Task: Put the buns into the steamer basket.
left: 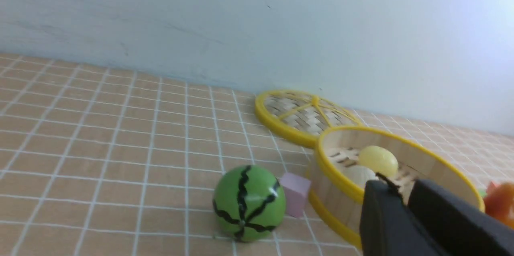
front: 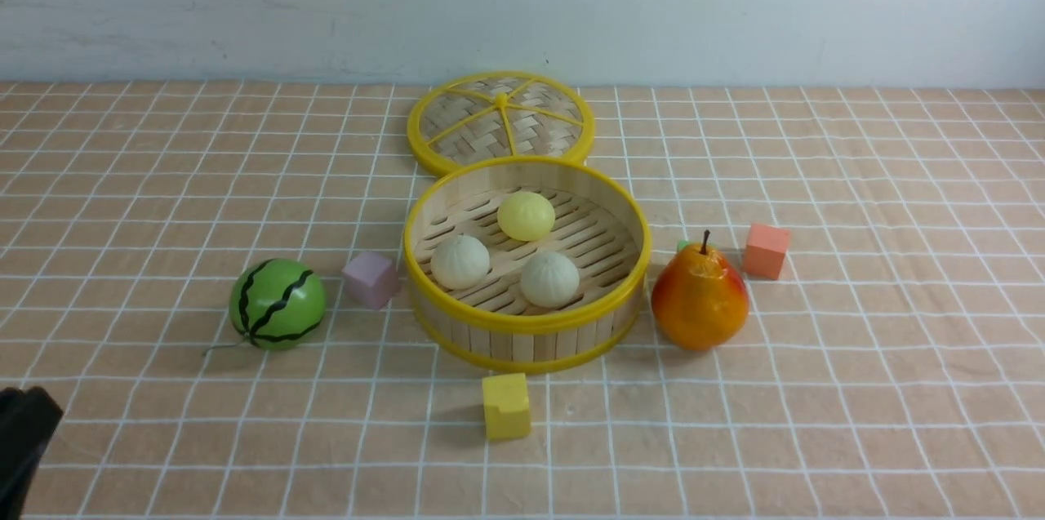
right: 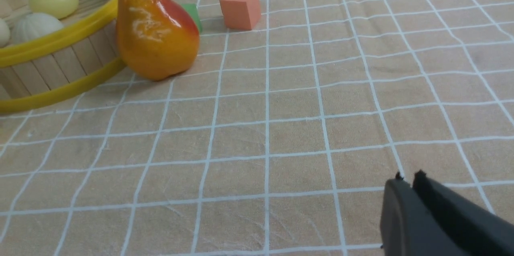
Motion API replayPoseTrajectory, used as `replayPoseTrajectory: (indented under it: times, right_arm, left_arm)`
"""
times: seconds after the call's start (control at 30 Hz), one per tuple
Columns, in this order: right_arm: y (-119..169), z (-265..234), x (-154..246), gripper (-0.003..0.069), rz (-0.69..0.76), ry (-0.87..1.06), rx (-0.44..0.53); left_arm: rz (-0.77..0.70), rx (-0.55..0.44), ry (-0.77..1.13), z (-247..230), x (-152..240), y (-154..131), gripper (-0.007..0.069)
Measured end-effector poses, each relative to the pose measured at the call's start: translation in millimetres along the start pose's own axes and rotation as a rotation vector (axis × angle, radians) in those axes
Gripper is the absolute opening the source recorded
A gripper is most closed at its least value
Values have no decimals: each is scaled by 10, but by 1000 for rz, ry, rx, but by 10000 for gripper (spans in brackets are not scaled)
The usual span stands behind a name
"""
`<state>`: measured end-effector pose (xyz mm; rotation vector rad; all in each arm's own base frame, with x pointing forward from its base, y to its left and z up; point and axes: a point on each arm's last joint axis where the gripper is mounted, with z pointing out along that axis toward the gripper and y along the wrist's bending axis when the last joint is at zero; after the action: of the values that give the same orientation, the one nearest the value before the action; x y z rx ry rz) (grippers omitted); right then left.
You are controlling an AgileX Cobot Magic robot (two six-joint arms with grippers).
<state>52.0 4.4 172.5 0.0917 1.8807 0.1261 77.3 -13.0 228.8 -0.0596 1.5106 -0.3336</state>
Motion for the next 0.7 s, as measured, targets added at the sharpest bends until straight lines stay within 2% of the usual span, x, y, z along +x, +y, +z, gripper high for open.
replayPoseTrajectory:
  times: [0.03, 0.07, 0.1, 0.27, 0.37, 0.7]
  right_arm:
    - [0, 0, 0, 33, 0, 0, 0]
    - [0, 0, 0, 35, 0, 0, 0]
    - [0, 0, 0, 37, 0, 0, 0]
    - [0, 0, 0, 43, 0, 0, 0]
    - [0, 0, 0, 48, 0, 0, 0]
    - [0, 0, 0, 57, 0, 0, 0]
  left_arm:
    - [-15, -6, 0, 0, 0, 5, 55]
    - [-8, -19, -21, -26, -16, 11, 3]
    - [10, -18, -41, -53, -31, 7, -13]
    - [74, 8, -121, -173, -62, -21, -13]
    - [49, 0, -147, -225, 8, 8, -13]
    - [38, -49, -94, -238, 143, 75, -13]
